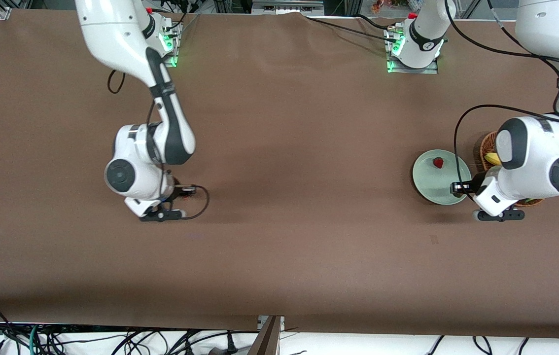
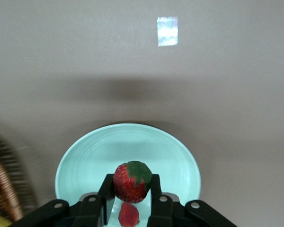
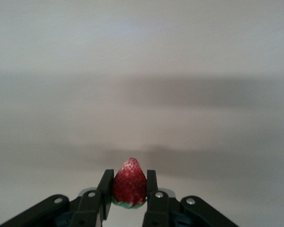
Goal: Collect all strawberries into plate
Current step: 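Carry the second strawberry over the plate while the right gripper lifts the third, then release the strawberry onto the plate while the right gripper sets the third mid-table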
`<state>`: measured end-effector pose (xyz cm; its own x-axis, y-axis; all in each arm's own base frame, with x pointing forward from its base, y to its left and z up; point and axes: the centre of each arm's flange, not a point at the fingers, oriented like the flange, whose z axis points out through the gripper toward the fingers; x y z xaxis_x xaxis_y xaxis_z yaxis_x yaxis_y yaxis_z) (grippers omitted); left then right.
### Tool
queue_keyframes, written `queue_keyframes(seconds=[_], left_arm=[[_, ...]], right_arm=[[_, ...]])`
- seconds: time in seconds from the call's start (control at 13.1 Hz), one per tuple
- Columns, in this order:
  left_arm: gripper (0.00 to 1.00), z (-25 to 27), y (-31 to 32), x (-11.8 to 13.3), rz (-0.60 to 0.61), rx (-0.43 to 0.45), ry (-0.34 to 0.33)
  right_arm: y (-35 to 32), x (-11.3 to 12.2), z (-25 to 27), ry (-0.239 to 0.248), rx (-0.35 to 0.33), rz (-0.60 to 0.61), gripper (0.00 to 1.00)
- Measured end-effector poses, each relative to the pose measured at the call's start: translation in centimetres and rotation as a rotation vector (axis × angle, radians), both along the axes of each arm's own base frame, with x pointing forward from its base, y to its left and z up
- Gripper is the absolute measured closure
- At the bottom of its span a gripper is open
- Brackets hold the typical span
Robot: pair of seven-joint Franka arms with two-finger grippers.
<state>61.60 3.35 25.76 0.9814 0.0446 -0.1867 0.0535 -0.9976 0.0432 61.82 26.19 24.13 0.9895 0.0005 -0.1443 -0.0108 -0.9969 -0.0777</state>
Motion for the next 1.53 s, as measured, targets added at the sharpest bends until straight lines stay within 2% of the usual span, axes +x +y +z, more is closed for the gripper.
queue_keyframes(seconds=[0.15,0.38,0.54,0.61,0.84,0.99,1.07,1.22,1.3,1.38,1.53], left_arm=[[0.66,-3.2,0.0,-2.0,0.000,0.008,-0.002],[0.66,-5.5,0.2,-3.9,-0.006,0.011,0.013],[0.66,-5.8,0.2,-4.2,-0.006,0.011,0.020],[0.59,-5.8,0.2,-4.2,-0.006,0.011,0.021],[0.28,-5.4,0.1,-4.1,-0.008,0.009,0.018],[0.06,-3.3,-0.1,-3.5,-0.011,0.004,0.000],[0.00,-1.8,-0.1,-3.3,-0.012,-0.001,-0.011],[0.00,1.2,-0.3,-3.2,-0.014,-0.010,-0.033],[0.00,2.3,-0.5,-3.2,-0.014,-0.013,-0.043],[0.00,2.9,-0.7,-3.3,-0.015,-0.015,-0.044],[0.00,3.3,-1.4,-3.3,-0.017,-0.018,-0.044]], right_arm=[[7.6,-3.1,1.5,-0.017,-0.007,-0.078,0.68],[16.5,-7.4,1.3,-0.099,0.001,-0.198,0.68],[21.9,-9.2,0.5,-0.138,0.043,-0.293,0.68],[24.7,-9.9,0.1,-0.147,0.074,-0.351,0.68],[31.6,-11.5,-1.9,-0.187,0.166,-0.520,0.65],[34.8,-12.7,-3.6,-0.232,0.244,-0.606,0.52],[35.9,-13.3,-4.2,-0.243,0.278,-0.648,0.52],[36.9,-13.5,-4.2,-0.242,0.312,-0.708,0.36],[37.0,-13.2,-3.6,-0.246,0.322,-0.719,0.25],[36.9,-12.7,-3.0,-0.247,0.321,-0.723,0.22],[36.0,-11.6,-2.0,-0.227,0.264,-0.722,0.22]])
